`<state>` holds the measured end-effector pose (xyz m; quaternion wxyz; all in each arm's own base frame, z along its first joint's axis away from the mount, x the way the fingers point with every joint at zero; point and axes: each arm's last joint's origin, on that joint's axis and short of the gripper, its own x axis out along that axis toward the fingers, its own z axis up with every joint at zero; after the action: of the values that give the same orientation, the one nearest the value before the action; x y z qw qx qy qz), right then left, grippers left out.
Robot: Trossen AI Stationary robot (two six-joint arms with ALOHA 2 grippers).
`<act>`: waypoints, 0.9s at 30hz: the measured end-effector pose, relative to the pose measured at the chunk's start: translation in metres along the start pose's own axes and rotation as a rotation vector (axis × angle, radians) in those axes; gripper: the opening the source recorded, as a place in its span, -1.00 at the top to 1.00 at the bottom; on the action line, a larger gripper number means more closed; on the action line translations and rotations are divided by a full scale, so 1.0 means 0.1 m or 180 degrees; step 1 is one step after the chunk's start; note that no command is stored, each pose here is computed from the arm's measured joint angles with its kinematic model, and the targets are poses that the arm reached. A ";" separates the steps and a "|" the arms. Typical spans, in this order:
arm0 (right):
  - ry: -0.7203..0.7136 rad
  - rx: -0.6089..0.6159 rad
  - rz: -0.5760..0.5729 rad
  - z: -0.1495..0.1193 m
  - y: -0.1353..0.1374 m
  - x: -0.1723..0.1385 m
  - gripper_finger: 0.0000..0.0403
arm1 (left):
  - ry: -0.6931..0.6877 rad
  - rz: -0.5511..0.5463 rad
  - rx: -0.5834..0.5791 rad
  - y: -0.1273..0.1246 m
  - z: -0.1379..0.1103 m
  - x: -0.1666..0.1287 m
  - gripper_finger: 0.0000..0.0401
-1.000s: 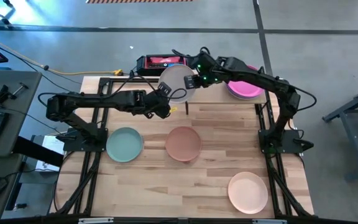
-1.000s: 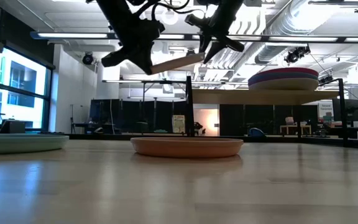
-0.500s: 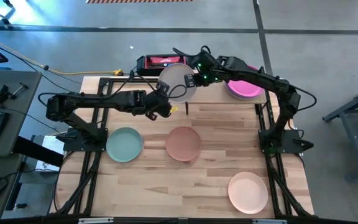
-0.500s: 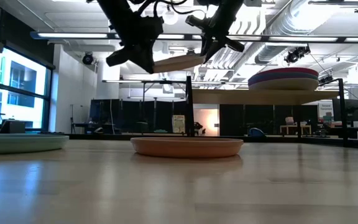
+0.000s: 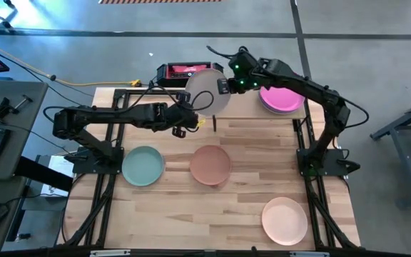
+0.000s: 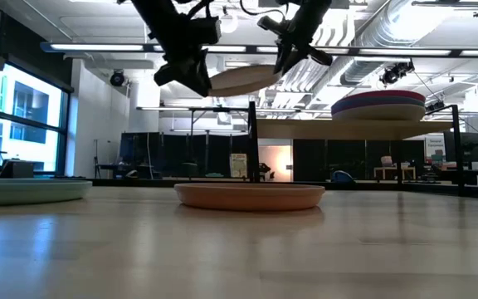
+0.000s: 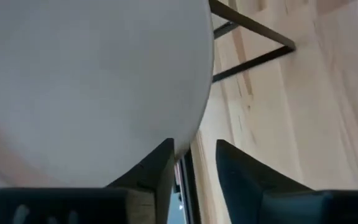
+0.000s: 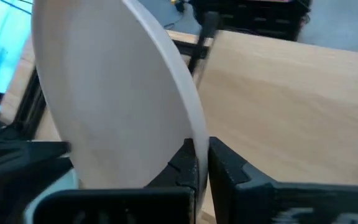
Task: Place and stack plates onto a shelf
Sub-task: Put the white plate on the shelf
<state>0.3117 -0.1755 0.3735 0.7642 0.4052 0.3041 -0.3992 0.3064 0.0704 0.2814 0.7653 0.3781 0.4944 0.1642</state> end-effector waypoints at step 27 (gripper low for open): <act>0.0301 0.0219 -0.0796 0.13 -0.67 -0.41 1.00 | 0.0401 0.0270 -0.0377 0.13 -0.11 -0.20 0.36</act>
<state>0.2359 -0.1952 0.3865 0.6789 0.4084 0.3741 -0.4819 0.2887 0.0708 0.3008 0.7461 0.3417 0.5145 0.2488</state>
